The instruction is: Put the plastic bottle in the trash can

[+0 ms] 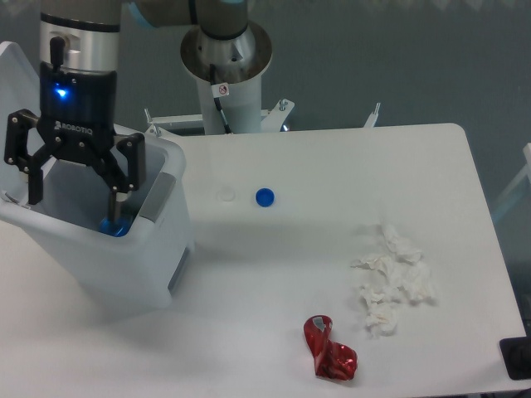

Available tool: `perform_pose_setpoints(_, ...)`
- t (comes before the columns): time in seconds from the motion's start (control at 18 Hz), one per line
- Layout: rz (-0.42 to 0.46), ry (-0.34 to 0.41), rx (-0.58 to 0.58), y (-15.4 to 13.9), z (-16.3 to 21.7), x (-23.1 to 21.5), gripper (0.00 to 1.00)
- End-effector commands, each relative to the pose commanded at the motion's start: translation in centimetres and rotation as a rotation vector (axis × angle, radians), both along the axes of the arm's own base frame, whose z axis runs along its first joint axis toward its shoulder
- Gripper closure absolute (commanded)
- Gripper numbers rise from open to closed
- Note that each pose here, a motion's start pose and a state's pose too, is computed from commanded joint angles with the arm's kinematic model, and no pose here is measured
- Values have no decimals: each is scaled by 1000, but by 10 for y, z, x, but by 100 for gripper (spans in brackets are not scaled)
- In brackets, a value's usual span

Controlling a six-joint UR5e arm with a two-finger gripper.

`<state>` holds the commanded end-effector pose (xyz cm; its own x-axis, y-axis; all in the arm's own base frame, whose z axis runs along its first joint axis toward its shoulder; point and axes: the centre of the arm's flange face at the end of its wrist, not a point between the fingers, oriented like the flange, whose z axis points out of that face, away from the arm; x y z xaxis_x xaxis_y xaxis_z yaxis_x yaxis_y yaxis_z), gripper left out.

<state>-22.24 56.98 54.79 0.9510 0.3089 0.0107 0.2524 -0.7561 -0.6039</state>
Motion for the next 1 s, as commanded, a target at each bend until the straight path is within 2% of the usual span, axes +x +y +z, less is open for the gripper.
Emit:
perform_pose_setpoints(0.17,124,9,-58,-29,-22,-58,0)
perform_pose_setpoints(0.28,158,13,-77,-47,-29,-94,0)
perform_pose_setpoints(0.44,102,73,-140,-66,-47,-139,0)
perform_pose_setpoints(0.61,59,68,-213,-66,-88,-170,0)
perform_pose_setpoints(0.83,-84,126,-391,-66,-138,-184,0)
perform_pose_setpoints(1.0,-194,137,-457,-73,-163,-192,0)
